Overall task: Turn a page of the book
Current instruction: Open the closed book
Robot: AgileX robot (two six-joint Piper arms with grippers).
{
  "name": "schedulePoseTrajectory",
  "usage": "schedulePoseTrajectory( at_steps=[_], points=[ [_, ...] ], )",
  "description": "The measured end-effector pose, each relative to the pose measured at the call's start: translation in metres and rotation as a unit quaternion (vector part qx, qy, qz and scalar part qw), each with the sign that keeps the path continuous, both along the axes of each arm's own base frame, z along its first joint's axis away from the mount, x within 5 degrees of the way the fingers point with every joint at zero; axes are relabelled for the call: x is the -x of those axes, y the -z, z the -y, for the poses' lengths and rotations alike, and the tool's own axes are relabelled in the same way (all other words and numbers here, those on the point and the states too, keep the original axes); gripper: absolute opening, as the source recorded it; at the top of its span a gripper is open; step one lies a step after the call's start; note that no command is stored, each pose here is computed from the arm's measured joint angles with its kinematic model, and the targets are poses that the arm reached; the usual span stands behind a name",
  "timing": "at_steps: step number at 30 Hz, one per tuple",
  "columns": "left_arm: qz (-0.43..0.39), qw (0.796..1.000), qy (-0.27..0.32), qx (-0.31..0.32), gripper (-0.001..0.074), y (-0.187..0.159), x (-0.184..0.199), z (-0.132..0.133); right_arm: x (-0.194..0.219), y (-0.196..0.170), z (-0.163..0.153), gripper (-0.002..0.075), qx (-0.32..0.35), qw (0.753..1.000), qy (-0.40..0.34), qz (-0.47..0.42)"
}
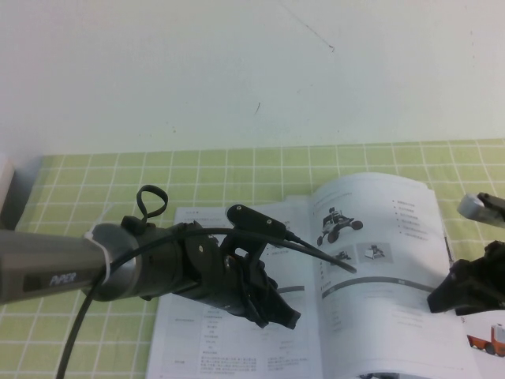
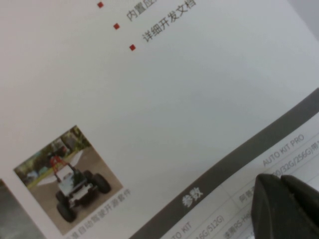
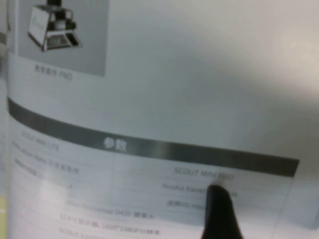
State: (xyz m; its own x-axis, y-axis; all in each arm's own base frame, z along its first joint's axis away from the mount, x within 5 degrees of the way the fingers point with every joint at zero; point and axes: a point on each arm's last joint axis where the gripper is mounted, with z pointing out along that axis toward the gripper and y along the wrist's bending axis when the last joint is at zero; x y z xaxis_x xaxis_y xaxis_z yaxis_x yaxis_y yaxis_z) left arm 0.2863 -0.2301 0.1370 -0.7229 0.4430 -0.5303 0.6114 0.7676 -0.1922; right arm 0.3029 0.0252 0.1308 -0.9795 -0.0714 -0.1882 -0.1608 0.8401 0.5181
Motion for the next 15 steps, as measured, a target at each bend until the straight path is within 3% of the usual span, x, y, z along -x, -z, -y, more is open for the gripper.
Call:
schedulePoseTrajectory(
  at_steps=[8,15],
  points=[
    [0.0,1.0,0.0,0.0,-0.0004,0.0,0.0,0.0,-0.004,-0.011,-0.012,0.0353,-0.086,0.996,-0.006,0.033],
    [0.001,1.0,0.001,-0.001,-0.0004,0.0,0.0,0.0,-0.003,-0.029,-0.016,0.0283,-0.114,0.992,-0.012,0.062]
  ],
)
